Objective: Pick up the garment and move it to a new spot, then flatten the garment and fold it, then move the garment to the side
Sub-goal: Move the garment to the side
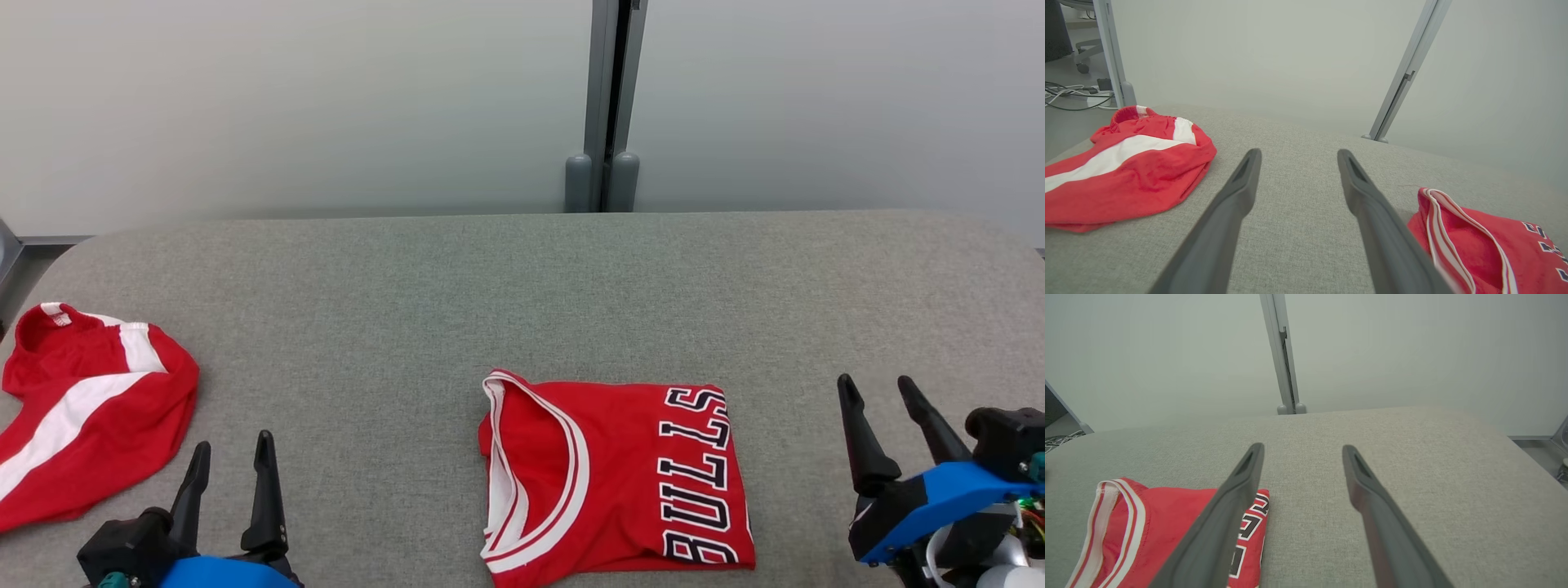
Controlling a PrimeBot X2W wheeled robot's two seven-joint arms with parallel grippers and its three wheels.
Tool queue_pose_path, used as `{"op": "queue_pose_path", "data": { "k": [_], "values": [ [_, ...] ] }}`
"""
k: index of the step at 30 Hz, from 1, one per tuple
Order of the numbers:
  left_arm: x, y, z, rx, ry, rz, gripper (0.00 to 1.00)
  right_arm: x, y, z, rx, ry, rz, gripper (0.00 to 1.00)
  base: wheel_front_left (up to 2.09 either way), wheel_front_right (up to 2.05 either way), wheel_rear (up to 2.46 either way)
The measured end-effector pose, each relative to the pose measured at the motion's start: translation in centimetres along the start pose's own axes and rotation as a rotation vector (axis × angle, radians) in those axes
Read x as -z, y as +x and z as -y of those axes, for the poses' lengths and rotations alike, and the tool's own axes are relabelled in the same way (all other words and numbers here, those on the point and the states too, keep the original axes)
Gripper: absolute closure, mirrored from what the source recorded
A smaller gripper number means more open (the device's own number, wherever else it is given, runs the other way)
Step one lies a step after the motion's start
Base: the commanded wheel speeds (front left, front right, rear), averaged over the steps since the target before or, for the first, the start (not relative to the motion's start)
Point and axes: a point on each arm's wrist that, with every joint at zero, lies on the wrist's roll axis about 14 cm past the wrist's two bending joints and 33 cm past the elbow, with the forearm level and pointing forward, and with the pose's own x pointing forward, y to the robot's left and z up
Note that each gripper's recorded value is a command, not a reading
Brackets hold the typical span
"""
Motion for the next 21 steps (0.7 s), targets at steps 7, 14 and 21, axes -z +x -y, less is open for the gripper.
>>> {"op": "queue_pose_path", "data": {
  "k": [7,14,21],
  "values": [
    [-0.2,0.3,-0.2,-0.007,0.010,-0.003,0.00,3.1,0.9,-3.5,-0.113,0.091,-0.236,0.00,0.00,0.00,0.00],
    [-0.1,0.3,-0.6,-0.024,0.002,-0.008,0.00,6.9,1.1,-4.8,-0.152,0.071,-0.488,0.00,0.00,0.00,0.00],
    [-0.4,0.1,-1.4,-0.048,-0.006,-0.003,0.00,10.6,1.8,-5.1,-0.152,0.070,-0.634,0.00,0.00,0.00,0.00]
  ]
}}
